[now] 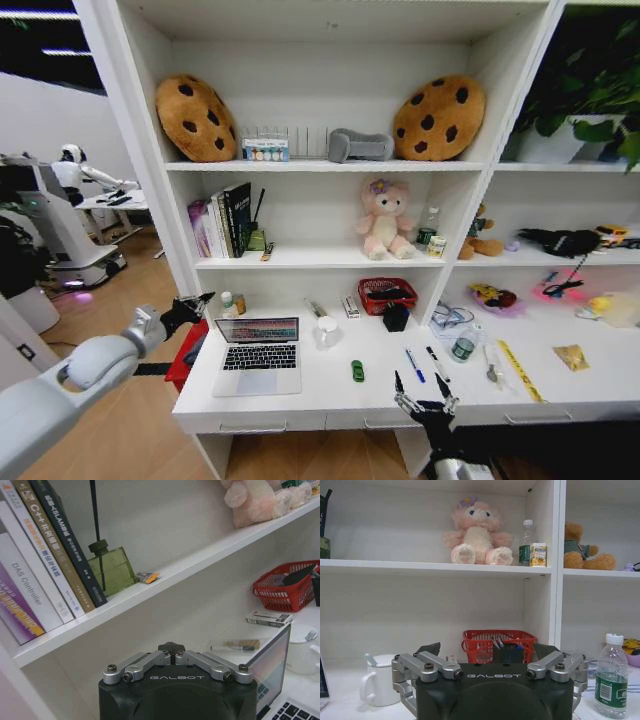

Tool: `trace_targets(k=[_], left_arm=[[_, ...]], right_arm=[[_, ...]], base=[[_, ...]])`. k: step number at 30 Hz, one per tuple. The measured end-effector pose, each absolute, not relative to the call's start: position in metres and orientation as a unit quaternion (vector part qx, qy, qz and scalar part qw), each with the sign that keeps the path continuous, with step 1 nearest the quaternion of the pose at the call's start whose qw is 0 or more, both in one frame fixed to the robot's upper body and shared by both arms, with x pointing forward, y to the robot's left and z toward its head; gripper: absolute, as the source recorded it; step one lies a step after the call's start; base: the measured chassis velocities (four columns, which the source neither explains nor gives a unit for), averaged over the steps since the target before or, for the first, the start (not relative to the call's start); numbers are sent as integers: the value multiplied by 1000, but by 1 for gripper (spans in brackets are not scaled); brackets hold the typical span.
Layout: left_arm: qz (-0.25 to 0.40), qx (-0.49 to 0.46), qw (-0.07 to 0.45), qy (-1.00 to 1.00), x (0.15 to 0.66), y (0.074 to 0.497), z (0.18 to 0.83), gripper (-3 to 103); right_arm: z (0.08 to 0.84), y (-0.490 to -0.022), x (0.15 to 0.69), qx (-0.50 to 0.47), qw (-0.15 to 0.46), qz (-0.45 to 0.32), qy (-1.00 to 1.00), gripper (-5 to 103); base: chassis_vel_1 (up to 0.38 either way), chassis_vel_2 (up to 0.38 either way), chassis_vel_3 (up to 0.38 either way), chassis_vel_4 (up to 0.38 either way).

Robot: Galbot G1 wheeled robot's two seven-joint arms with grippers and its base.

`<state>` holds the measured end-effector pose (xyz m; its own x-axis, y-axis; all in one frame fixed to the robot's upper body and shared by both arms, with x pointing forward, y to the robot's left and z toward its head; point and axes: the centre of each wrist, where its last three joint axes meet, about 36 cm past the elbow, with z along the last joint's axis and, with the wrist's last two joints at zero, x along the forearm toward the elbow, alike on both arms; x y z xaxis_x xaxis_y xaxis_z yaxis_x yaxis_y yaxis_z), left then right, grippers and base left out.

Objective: Organize the objects on the table.

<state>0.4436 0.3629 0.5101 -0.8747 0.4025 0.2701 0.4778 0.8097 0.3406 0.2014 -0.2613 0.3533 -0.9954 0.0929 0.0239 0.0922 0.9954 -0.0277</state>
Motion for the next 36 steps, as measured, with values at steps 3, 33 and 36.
trace_targets(k=[3,33,36], left_arm=[[-197,-241,88,-946,461,347,507,0],[-243,-302,134,-912,464,308,442,0],[-245,-302,135,-911,462,309,442,0]], right_arm=[[352,-263,202,-49,14,14,-999,100],[340,-265,201,-78,22,-1,-997,100],[340,-266,201,-79,23,-1,-997,100]], base=[[0,0,0,0],[0,0,0,0],[0,0,0,0]])
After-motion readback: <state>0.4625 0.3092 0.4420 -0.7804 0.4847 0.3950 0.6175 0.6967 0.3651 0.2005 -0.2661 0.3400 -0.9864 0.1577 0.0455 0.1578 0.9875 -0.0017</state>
